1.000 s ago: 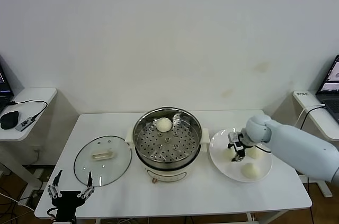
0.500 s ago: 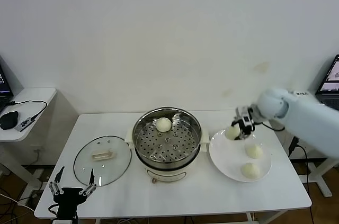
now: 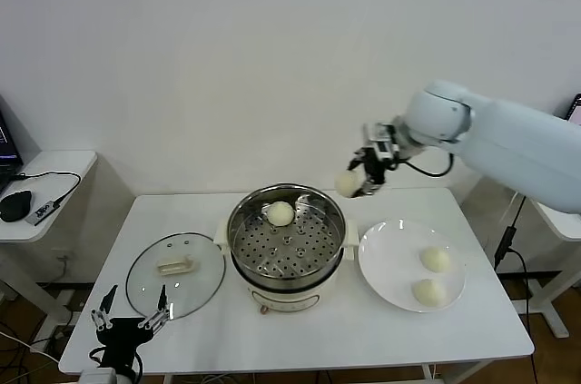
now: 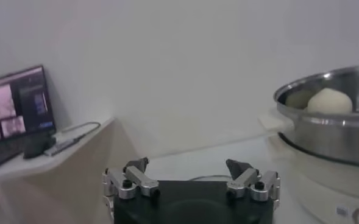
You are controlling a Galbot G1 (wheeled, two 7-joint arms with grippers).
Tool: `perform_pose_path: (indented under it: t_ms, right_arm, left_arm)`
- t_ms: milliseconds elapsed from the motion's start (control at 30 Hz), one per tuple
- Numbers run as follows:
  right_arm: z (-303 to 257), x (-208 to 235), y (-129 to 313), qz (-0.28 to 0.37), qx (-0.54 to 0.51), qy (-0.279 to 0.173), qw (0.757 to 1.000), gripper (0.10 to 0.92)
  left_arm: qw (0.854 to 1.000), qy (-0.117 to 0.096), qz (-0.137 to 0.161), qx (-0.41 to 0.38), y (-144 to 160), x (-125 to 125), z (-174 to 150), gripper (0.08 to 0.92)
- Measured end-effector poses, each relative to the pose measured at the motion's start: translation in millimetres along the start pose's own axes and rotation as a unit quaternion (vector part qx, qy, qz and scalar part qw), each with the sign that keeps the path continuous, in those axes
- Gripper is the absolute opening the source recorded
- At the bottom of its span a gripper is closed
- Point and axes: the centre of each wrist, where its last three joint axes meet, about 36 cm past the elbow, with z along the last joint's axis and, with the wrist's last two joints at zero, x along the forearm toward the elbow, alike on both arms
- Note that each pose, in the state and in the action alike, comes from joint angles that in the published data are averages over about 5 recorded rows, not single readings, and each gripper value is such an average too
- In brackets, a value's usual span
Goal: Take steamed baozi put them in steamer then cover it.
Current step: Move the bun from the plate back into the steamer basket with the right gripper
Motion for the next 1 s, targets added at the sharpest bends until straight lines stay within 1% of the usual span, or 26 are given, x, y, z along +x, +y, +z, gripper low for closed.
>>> perform_pose_path:
  t_ms: [200, 533, 767, 1000]
  right_arm:
    - [-44.2, -38.1, 3.3, -0.025, 0.003, -0.013, 1.000, 0.619]
    - [-97.0, -104.9, 18.1, -0.058, 0.002, -0.017, 0.998, 0.619]
    - [-116.6, -139.8, 21.7, -0.068, -0.001, -0.007, 0.998, 0.619]
    - [-120.6, -161.4, 23.2, -0.068, -0.007, 0.006, 0.998, 0.619]
  left_arm:
    - [0.999, 0.008, 0.004, 0.035, 2.7, -0.8, 4.0, 0.823]
    - [0.999, 0.003, 0.001, 0.049, 2.6, -0.7, 5.6, 0.823]
    - [0.999, 0.002, -0.003, 0.047, 4.3, 0.2, 6.2, 0.823]
    - [0.999, 0.000, -0.004, 0.043, 5.4, -1.4, 6.5, 0.823]
